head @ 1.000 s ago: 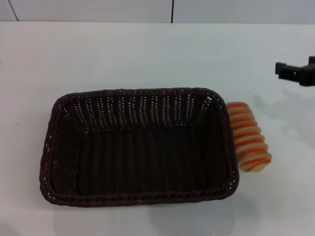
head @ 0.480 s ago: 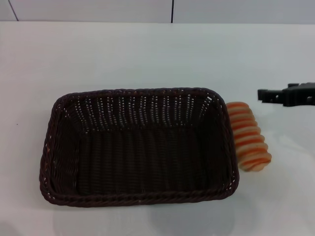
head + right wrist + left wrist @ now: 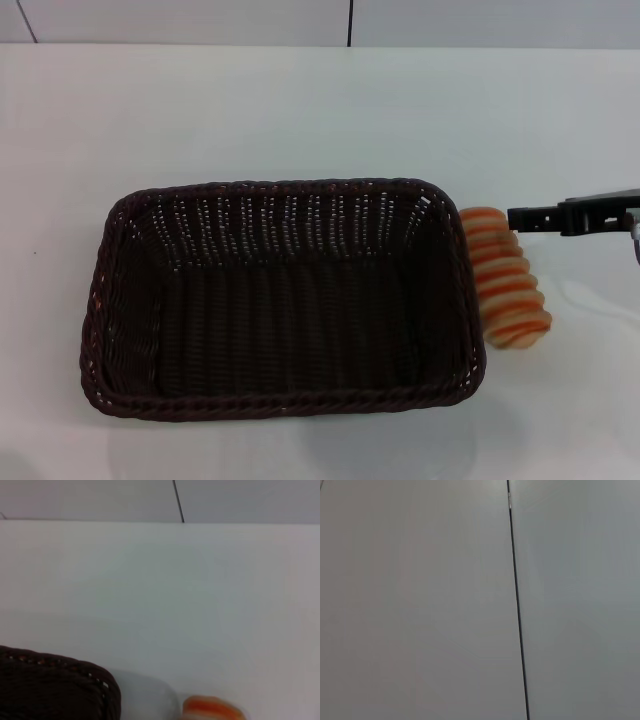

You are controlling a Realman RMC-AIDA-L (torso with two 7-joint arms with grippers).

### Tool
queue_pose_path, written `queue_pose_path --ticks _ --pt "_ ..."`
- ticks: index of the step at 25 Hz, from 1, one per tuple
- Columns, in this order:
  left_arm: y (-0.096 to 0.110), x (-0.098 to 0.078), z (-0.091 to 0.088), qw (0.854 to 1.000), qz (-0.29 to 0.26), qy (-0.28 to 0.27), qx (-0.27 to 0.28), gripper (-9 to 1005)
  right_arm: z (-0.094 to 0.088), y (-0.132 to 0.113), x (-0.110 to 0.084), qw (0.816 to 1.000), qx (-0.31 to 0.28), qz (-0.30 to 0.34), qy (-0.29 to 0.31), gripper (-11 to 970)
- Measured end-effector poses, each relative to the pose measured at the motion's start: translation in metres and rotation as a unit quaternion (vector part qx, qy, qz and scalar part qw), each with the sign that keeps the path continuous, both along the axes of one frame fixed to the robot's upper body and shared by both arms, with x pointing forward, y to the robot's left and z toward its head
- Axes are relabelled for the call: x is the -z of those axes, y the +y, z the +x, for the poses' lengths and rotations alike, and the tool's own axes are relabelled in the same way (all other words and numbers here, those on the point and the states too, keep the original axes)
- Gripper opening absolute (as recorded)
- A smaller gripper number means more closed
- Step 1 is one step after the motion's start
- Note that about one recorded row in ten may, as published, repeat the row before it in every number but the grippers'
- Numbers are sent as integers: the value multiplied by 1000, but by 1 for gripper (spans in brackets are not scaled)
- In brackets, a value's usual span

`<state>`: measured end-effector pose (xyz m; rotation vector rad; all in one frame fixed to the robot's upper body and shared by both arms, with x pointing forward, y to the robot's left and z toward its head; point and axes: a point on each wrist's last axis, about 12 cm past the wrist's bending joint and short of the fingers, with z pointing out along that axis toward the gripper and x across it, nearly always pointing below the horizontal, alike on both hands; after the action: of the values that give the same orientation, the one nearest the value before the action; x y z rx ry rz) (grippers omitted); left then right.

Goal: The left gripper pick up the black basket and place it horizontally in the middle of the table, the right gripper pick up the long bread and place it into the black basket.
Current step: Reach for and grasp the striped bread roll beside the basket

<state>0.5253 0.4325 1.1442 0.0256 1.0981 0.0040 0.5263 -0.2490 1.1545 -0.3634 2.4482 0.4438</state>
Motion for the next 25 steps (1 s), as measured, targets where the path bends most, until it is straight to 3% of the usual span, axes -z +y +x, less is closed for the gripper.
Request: queue_pose_path --ticks 25 --pt "-4 -3 3 1000 1 -9 8 809 11 8 26 999 -16 10 50 802"
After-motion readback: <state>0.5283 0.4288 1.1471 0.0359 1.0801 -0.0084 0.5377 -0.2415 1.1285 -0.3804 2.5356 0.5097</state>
